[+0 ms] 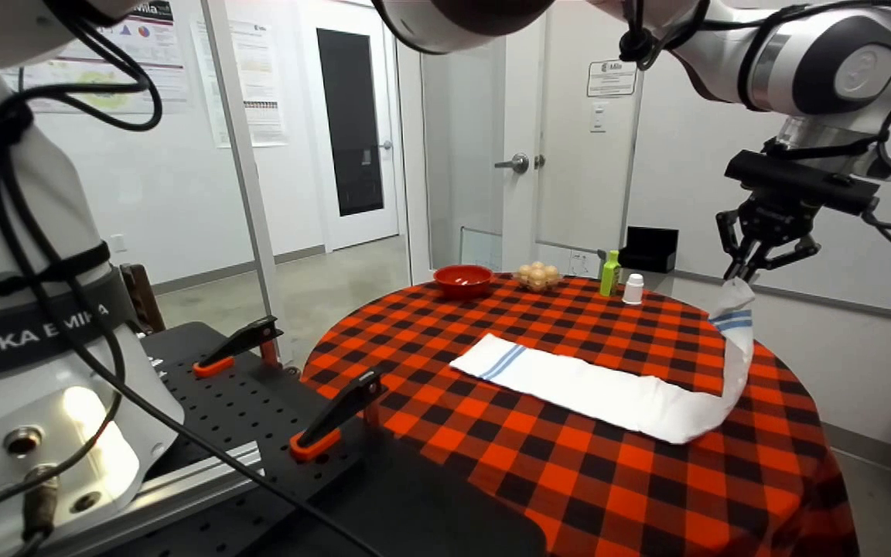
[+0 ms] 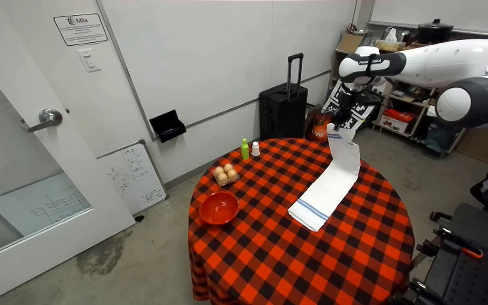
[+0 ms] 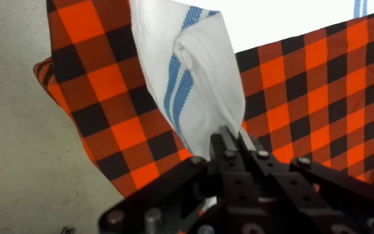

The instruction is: Fold the white towel two times over

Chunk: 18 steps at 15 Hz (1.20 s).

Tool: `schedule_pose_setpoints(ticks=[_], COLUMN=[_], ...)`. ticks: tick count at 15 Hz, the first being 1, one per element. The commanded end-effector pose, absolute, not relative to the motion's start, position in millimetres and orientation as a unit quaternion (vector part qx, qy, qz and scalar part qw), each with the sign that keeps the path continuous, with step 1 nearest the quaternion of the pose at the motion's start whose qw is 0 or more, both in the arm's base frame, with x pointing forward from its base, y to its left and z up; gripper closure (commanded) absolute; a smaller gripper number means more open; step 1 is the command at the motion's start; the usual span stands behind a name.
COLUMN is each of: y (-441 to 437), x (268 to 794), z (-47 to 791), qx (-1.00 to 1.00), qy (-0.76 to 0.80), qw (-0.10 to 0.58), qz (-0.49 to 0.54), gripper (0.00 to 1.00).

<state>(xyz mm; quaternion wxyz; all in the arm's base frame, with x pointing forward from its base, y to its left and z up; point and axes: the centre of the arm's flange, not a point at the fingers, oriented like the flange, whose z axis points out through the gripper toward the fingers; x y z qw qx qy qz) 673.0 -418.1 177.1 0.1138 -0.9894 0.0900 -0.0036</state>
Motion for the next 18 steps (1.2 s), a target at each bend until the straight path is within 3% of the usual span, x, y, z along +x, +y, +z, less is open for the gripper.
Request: schedule_pose_setpoints(ticks=[1,11,18], y=[-386,-277,-250], x=[674,689,689], z=[181,194,196], qx=[-0.986,-0.983,-0.977], qy=[0.095,0.038,0.017], qw=[0.131,0.169,0.186], qz=[0.029,0.062,0.099], gripper=[0.99,0.99,0.99])
